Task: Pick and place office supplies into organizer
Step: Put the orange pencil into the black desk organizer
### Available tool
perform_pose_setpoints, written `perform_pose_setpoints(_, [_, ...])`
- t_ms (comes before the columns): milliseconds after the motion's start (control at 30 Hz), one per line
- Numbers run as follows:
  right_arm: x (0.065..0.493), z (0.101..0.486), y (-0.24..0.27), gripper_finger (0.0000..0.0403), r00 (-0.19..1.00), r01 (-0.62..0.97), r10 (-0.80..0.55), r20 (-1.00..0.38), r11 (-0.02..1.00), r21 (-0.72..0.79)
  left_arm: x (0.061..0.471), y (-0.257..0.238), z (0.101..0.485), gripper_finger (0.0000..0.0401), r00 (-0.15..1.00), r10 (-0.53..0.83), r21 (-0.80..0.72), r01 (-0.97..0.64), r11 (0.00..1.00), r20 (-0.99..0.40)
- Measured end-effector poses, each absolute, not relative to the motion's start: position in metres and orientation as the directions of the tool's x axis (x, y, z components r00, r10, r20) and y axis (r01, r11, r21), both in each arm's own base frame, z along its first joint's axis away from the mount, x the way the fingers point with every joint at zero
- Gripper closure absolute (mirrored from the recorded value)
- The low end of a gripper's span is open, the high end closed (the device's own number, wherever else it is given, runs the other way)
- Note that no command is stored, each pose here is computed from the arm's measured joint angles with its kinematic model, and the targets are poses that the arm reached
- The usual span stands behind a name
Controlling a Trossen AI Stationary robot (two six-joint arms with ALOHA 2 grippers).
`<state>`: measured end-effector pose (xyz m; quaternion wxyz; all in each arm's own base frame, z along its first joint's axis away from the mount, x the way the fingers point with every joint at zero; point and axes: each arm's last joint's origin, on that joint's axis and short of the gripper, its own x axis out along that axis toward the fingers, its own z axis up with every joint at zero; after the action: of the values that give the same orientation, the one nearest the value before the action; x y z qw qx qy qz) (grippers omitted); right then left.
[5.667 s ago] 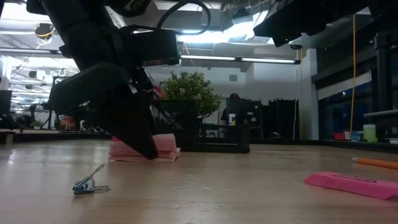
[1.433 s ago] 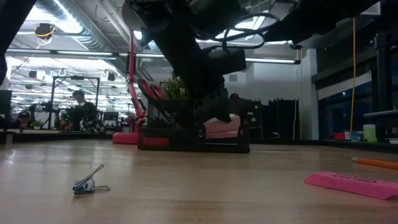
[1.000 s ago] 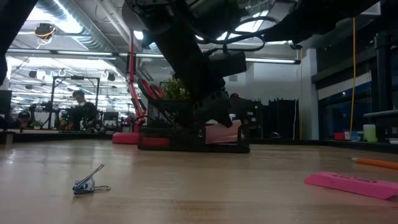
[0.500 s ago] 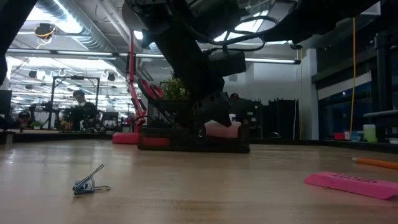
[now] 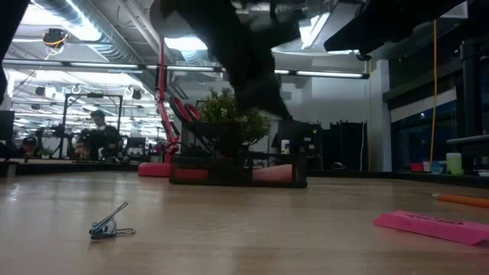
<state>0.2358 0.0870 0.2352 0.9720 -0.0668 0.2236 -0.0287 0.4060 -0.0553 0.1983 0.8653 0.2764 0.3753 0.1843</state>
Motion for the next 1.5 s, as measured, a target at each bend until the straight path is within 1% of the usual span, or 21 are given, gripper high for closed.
perform_pose_setpoints(133, [0.235,0.236,0.09,0.04,0.903,0.009,-0.069,-0.425,0.99,-0.143,0.389,-0.066,0.237,0.0305,0.704,0.495,0.621,-0.098,0.778,-0.509])
perform_pose_setpoints(233, [0.232,0.236,0.097,0.04,0.904,-0.033,-0.043,-0.425,0.985,-0.17,0.371,-0.073,0.264,0.0318,0.729,0.465,0.586,-0.109,0.803,-0.502])
perform_pose_setpoints(300, [0.23,0.236,0.103,0.04,0.906,-0.064,-0.02,-0.424,0.981,-0.183,0.356,-0.078,0.275,0.0332,0.761,0.429,0.541,-0.123,0.832,-0.487])
perform_pose_setpoints(367, [0.228,0.236,0.106,0.04,0.906,-0.081,-0.003,-0.423,0.98,-0.182,0.339,-0.083,0.279,0.035,0.792,0.399,0.505,-0.135,0.852,-0.462])
perform_pose_setpoints(467, [0.226,0.237,0.111,0.04,0.906,-0.091,0.015,-0.422,0.983,-0.16,0.314,-0.09,0.271,0.0384,0.829,0.358,0.452,-0.146,0.88,-0.43])
perform_pose_setpoints(533, [0.224,0.236,0.113,0.04,0.903,-0.091,0.024,-0.429,0.986,-0.138,0.299,-0.094,0.265,0.0395,0.855,0.33,0.398,-0.163,0.903,-0.4])
perform_pose_setpoints(667, [0.221,0.235,0.117,0.04,0.894,-0.11,0.058,-0.444,0.99,-0.092,0.273,-0.103,0.25,0.0398,0.909,0.261,0.317,-0.156,0.936,-0.324])
perform_pose_setpoints(767, [0.221,0.235,0.118,0.04,0.89,-0.129,0.081,-0.448,0.988,-0.079,0.253,-0.109,0.241,0.04,0.944,0.204,0.298,-0.122,0.947,-0.259])
perform_pose_setpoints(933, [0.222,0.235,0.118,0.04,0.892,-0.123,0.08,-0.445,0.99,-0.069,0.222,-0.11,0.227,0.0398,0.975,0.139,0.264,-0.089,0.96,-0.175])
perform_pose_setpoints(1100, [0.224,0.248,0.12,0.0401,0.895,-0.057,0.078,-0.44,0.997,0.06,0.202,-0.101,0.222,0.04,0.98,0.123,0.25,-0.081,0.965,-0.155])
perform_pose_setpoints(1233, [0.224,0.264,0.119,0.0401,0.846,0.025,0.048,-0.531,0.991,0.13,0.191,-0.094,0.22,0.0399,0.982,0.125,0.243,-0.088,0.966,-0.142])
perform_pose_setpoints(1333, [0.224,0.275,0.121,0.0401,0.818,0.094,-0.001,-0.575,0.987,0.131,0.187,-0.092,0.22,0.04,0.983,0.124,0.238,-0.089,0.967,-0.136])
perform_pose_setpoints(1400, [0.224,0.275,0.122,0.0401,0.797,0.133,-0.025,-0.603,0.982,0.135,0.185,-0.091,0.218,0.0399,0.983,0.124,0.239,-0.089,0.967,-0.137])
perform_pose_setpoints(1500, [0.219,0.268,0.125,0.0402,0.759,0.224,-0.037,-0.65,0.953,0.206,0.184,-0.09,0.214,0.0398,0.982,0.124,0.243,-0.087,0.966,-0.144])
